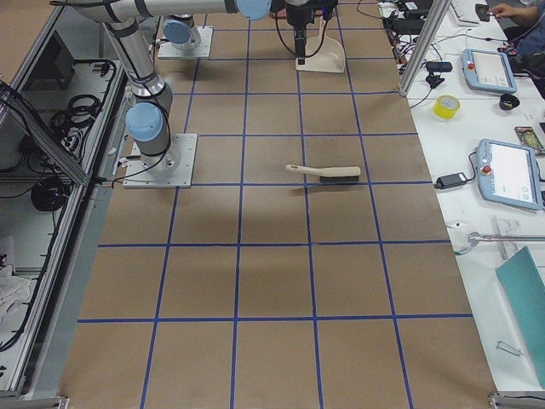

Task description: Sweep and dump trash into bin

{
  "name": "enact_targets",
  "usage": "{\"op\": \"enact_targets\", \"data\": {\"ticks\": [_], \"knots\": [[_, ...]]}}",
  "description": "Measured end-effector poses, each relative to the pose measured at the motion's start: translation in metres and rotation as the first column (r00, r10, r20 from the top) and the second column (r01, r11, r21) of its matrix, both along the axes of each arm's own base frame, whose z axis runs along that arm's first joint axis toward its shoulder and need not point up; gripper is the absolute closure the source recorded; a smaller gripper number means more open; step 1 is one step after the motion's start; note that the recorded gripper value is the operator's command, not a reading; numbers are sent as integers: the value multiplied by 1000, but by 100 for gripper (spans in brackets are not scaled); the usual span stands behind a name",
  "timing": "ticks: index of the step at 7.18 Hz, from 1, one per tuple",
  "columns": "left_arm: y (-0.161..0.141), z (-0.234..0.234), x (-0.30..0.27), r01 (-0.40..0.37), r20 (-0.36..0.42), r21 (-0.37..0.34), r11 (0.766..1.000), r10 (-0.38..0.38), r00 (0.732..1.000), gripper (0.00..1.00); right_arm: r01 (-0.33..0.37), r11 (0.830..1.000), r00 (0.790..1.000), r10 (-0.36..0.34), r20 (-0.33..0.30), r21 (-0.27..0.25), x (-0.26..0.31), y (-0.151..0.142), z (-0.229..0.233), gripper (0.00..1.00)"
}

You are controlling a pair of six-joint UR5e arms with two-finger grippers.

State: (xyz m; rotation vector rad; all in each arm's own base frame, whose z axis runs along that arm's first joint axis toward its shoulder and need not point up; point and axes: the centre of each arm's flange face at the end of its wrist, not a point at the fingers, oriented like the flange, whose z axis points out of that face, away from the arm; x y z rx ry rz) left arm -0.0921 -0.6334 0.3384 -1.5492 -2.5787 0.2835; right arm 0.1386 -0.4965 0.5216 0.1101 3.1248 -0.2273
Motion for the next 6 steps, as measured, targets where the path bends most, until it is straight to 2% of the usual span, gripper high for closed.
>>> {"op": "enact_targets", "data": {"ticks": [6], "knots": [[2, 5, 1, -5, 0, -7, 1000, 5, 1000, 0, -6, 1000, 1000, 6, 1, 10, 0, 3, -1, 0]]}}
